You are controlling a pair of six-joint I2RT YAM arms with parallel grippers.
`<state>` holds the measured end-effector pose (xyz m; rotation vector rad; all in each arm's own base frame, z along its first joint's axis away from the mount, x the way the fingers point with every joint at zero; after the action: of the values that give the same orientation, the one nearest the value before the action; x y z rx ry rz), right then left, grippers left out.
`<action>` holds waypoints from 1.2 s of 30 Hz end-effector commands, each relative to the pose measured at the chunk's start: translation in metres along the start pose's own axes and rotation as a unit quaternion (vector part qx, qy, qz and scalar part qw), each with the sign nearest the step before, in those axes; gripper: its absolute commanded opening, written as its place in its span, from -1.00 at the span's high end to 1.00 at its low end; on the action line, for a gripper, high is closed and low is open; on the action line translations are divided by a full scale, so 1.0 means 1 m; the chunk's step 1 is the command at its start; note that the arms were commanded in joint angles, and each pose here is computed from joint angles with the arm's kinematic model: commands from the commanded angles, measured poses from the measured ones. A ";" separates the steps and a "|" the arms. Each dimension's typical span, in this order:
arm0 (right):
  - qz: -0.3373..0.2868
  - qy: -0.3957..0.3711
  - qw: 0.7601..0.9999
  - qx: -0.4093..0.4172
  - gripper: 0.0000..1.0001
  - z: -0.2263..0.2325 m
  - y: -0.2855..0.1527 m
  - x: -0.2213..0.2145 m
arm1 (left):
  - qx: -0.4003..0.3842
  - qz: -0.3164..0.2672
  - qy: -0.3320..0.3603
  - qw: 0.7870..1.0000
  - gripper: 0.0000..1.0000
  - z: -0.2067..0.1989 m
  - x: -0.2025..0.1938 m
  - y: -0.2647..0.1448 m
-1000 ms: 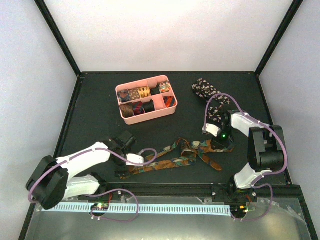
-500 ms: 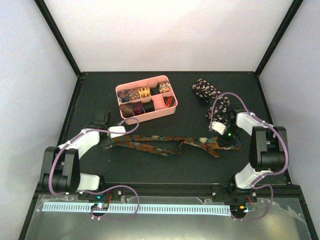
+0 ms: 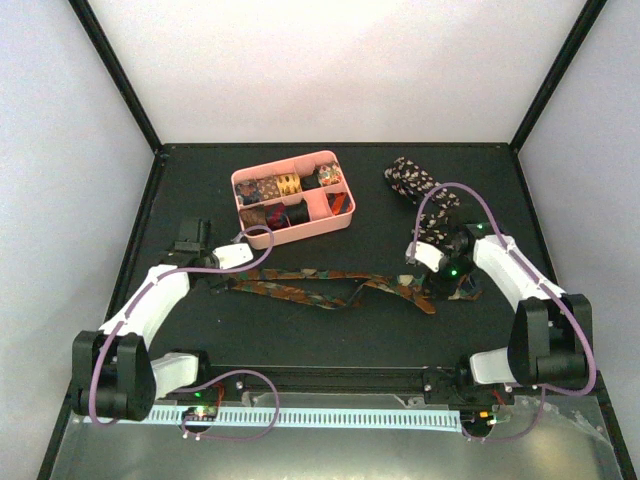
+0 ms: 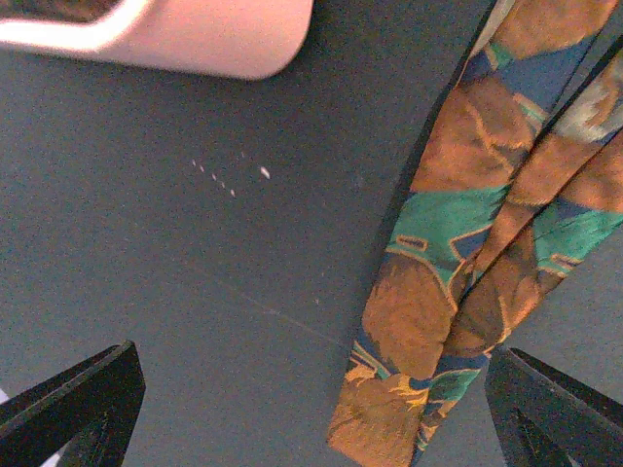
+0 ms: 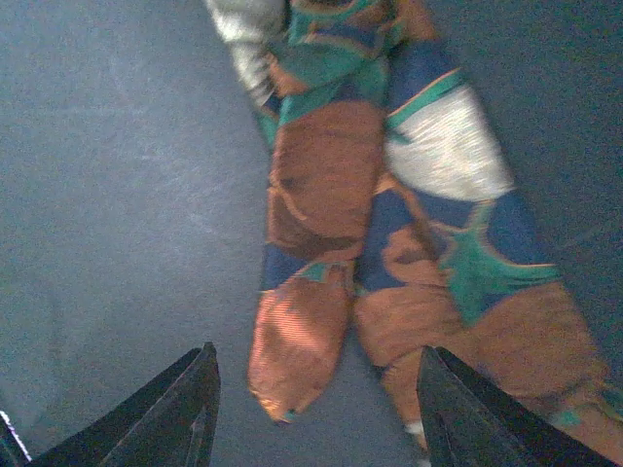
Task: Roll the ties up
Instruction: Adjust the tie at the center of the board.
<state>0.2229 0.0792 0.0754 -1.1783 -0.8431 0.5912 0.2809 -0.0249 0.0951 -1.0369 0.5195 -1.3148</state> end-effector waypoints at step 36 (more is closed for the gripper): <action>0.109 -0.024 0.978 -0.178 0.97 -0.093 0.044 -0.031 | -0.125 -0.116 -0.113 0.979 -0.93 -0.017 0.007 0.004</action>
<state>0.2835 0.0199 0.0250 -1.6049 -0.8825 0.6388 0.2778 -0.0230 0.0714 -1.3052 0.4165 -1.2218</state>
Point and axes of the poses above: each gripper's point midway between its finger pads, its own y axis out along the fingers, its own z axis along the line the jaws close on, x = y × z, the point moved 1 cm from there along -y, back along the fingers, and after that the axes turned 9 degrees about y, right-handed, at the moved point
